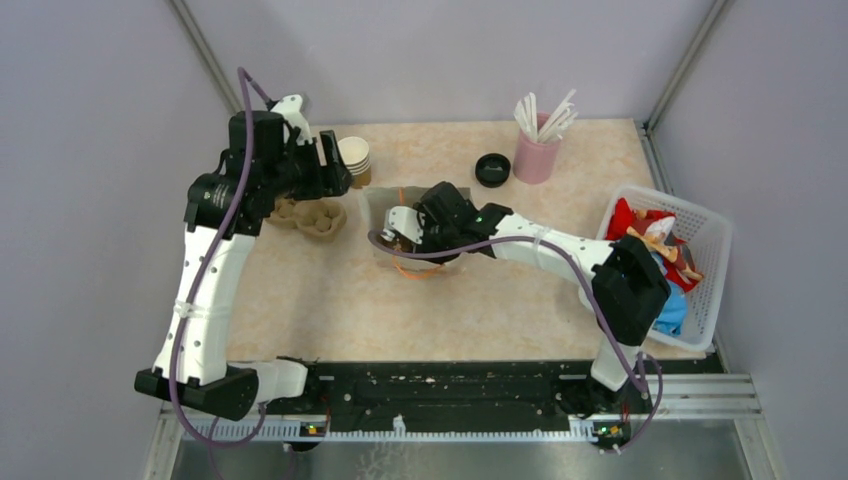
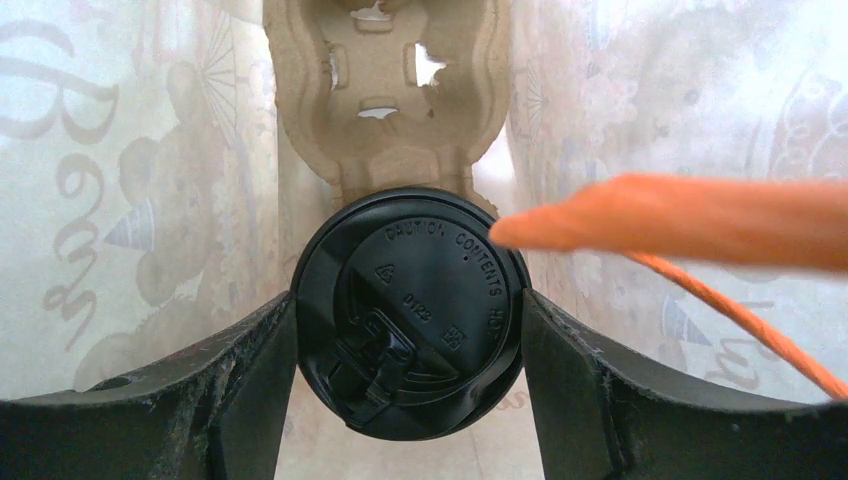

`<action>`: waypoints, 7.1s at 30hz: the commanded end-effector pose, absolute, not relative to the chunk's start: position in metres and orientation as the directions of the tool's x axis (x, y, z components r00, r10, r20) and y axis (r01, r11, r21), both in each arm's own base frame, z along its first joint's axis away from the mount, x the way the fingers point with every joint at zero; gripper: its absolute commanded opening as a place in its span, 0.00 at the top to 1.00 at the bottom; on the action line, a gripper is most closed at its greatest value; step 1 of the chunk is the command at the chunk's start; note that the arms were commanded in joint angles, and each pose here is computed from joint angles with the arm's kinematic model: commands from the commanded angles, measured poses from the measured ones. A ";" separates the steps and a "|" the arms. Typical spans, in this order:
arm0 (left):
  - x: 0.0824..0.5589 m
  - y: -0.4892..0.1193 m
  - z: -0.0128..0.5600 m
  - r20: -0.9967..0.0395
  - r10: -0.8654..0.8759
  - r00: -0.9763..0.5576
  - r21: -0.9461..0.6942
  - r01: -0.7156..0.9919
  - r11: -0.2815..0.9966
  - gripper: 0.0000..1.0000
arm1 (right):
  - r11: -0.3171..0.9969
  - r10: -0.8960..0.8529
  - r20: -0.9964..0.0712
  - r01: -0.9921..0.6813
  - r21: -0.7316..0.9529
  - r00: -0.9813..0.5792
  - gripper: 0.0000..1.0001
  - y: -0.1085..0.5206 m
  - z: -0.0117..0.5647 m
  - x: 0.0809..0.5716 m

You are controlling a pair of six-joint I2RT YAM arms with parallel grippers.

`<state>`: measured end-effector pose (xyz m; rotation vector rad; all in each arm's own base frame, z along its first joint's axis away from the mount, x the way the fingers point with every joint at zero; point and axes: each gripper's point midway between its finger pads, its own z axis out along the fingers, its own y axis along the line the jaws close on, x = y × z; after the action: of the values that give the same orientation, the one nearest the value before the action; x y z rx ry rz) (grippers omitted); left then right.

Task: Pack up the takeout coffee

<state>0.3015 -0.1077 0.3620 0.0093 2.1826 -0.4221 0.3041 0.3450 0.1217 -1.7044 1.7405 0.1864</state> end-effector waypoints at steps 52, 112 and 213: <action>0.255 -0.123 0.391 -0.792 -0.207 -0.574 -0.415 0.259 0.872 0.29 | 0.322 -0.848 -0.510 -0.904 -0.283 -0.142 0.01 0.337 0.188 0.309; 0.259 -0.133 0.371 -0.742 -0.195 -0.642 -0.450 0.261 0.854 0.28 | 0.986 0.082 -0.918 -0.106 0.133 -0.389 0.49 0.125 0.323 0.540; 0.263 -0.145 0.377 -0.745 -0.182 -0.641 -0.476 0.320 0.819 0.32 | 0.981 0.191 -0.935 0.077 0.175 -0.298 0.35 0.043 0.335 0.594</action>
<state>0.2573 -0.1448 0.3666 0.1154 2.1937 -0.7389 0.5742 0.0523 0.3321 0.0899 1.9067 0.0688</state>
